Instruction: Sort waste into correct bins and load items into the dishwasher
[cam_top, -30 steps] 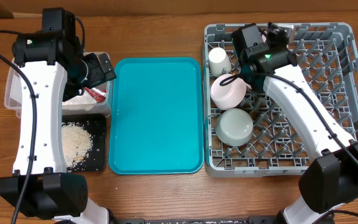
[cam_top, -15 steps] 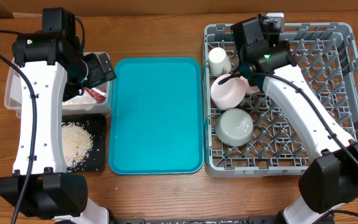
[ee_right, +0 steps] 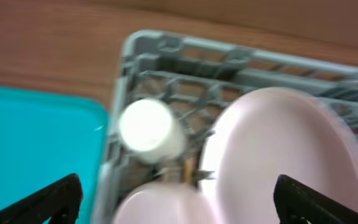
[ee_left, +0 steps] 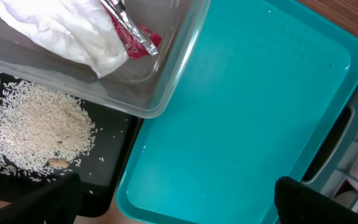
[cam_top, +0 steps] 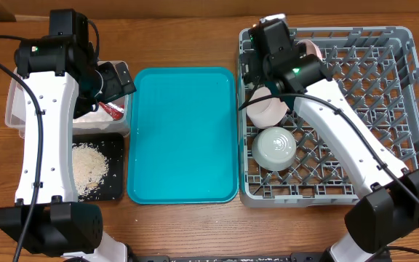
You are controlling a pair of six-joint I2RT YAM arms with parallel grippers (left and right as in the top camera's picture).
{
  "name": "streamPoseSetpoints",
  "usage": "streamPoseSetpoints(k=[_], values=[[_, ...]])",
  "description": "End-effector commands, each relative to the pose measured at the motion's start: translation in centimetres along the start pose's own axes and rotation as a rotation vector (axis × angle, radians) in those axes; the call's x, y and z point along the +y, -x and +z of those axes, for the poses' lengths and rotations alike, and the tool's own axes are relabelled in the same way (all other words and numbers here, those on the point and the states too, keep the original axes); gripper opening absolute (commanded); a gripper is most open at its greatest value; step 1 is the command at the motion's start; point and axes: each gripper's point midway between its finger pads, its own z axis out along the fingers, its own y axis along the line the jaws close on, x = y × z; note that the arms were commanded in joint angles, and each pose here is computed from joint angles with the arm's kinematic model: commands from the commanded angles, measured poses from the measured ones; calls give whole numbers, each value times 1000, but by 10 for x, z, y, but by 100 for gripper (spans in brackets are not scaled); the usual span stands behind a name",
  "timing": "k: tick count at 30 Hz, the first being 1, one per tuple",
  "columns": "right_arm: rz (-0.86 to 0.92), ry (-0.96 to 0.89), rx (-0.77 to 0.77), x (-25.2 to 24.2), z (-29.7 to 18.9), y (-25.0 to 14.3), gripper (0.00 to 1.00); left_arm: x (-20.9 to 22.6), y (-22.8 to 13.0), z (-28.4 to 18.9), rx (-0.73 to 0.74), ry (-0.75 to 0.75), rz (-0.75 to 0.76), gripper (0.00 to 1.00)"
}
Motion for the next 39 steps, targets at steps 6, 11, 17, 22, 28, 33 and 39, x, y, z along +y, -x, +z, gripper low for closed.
streamPoseSetpoints(k=[6, 11, 17, 22, 28, 33, 39], values=[[14, 104, -9, 12, -12, 8, 100, -1, 0, -2, -6, 0, 12, 100], [14, 104, -9, 12, -12, 8, 100, -1, 0, -2, -6, 0, 12, 100], [14, 104, -9, 12, -12, 8, 100, -1, 0, -2, -6, 0, 12, 100], [13, 103, -7, 12, -12, 8, 100, -1, -1, -1, -5, 0, 12, 100], [42, 122, -101, 0, -53, 28, 100, -1, 0, -2, -6, 0, 12, 100], [86, 147, -241, -19, -118, 49, 100, -1, 0, -2, -6, 0, 12, 100], [168, 166, -432, -65, -219, 54, 100, -1, 0, -2, -5, 0, 12, 100]])
